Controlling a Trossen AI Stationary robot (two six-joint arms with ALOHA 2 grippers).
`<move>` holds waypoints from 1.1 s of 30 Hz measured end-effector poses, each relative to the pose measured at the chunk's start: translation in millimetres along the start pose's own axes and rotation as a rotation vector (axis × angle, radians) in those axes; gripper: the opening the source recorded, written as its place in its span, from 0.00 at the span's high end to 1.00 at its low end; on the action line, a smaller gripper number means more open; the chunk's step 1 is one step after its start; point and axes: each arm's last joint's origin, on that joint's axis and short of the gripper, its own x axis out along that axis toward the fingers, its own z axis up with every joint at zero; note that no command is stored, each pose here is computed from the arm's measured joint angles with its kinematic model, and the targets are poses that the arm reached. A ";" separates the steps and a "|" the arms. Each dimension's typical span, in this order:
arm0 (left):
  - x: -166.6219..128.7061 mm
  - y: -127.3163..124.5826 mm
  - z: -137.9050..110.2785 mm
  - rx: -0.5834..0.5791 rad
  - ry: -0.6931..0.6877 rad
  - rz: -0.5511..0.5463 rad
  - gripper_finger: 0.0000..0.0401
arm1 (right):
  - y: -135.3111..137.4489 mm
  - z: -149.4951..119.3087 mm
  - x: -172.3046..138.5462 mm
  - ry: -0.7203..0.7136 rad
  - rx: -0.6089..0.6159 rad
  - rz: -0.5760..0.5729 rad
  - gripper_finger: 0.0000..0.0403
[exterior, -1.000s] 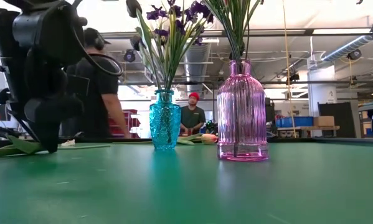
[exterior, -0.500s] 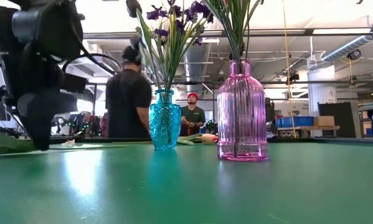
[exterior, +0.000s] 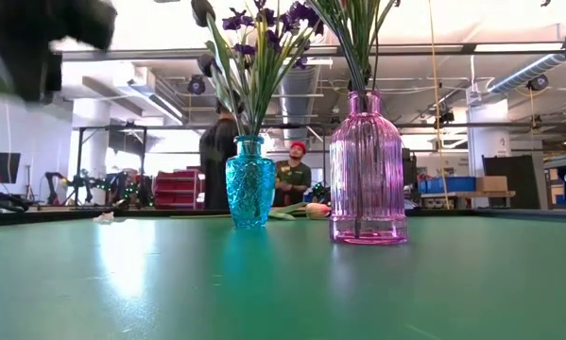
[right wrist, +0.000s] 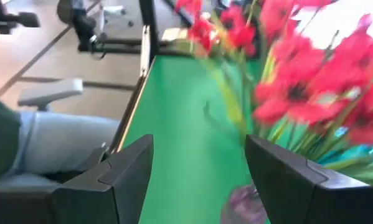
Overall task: Sort flowers into vase by color
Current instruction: Put the bottom pink tulip into the purple vase
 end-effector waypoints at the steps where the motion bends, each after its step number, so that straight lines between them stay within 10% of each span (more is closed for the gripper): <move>1: -11.2 -2.2 0.5 0.001 -0.001 -0.022 1.00 | -0.4 3.3 -1.8 -0.015 -0.006 -0.016 0.39; 14: -145.8 -26.8 13.7 0.005 -0.188 -0.028 1.00 | -1.9 42.5 -19.8 -0.154 -0.216 -0.099 0.39; 33: -223.6 -85.6 45.2 0.097 -0.347 -0.160 1.00 | -23.2 102.2 -21.0 -0.423 -0.678 -0.385 0.39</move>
